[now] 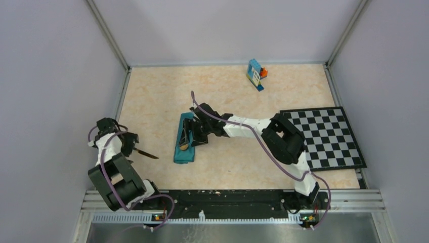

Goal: Fold the napkin into a case and place the utensils inside
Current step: Pick up the knife from the corner of the board.

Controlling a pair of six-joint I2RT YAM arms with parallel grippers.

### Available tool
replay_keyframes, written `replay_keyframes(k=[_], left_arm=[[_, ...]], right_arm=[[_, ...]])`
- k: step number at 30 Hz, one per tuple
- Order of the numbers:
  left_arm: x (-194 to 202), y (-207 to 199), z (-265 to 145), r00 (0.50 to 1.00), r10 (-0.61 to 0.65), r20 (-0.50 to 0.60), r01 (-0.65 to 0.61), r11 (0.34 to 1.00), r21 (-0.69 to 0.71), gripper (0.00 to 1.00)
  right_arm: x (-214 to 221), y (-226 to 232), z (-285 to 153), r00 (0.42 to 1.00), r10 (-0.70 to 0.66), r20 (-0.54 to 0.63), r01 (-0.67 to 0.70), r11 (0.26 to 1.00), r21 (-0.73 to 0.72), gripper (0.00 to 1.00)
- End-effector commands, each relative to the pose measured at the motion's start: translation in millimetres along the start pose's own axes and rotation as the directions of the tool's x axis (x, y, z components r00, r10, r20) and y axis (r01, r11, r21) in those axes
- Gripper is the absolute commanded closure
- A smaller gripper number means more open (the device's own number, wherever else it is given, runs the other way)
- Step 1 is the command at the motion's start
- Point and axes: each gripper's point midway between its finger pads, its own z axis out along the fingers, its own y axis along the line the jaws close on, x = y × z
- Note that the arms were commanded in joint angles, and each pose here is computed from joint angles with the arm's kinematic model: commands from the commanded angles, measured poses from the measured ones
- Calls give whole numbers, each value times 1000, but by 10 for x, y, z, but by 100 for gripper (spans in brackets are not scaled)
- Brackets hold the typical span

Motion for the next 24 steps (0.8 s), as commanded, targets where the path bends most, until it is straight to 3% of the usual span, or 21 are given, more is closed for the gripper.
replay_keyframes(k=[1, 4, 12, 16, 24], left_arm=[[-300, -190, 149, 998, 22, 60, -24, 999, 42, 6], [-285, -219, 234, 999, 36, 21, -36, 999, 28, 12], [-232, -113, 503, 999, 13, -52, -18, 996, -91, 16], [-225, -31, 596, 997, 25, -74, -35, 988, -150, 40], [-167, 141, 596, 994, 91, -63, -101, 980, -173, 75]], right_arm=[[-170, 397, -492, 967, -230, 112, 234, 972, -23, 27], [-215, 400, -668, 945, -290, 151, 292, 956, 10, 27], [-269, 300, -928, 910, -356, 213, 350, 934, 66, 28], [-293, 162, -1006, 907, -354, 228, 342, 935, 92, 28], [-341, -30, -1044, 917, -335, 217, 316, 941, 121, 29]])
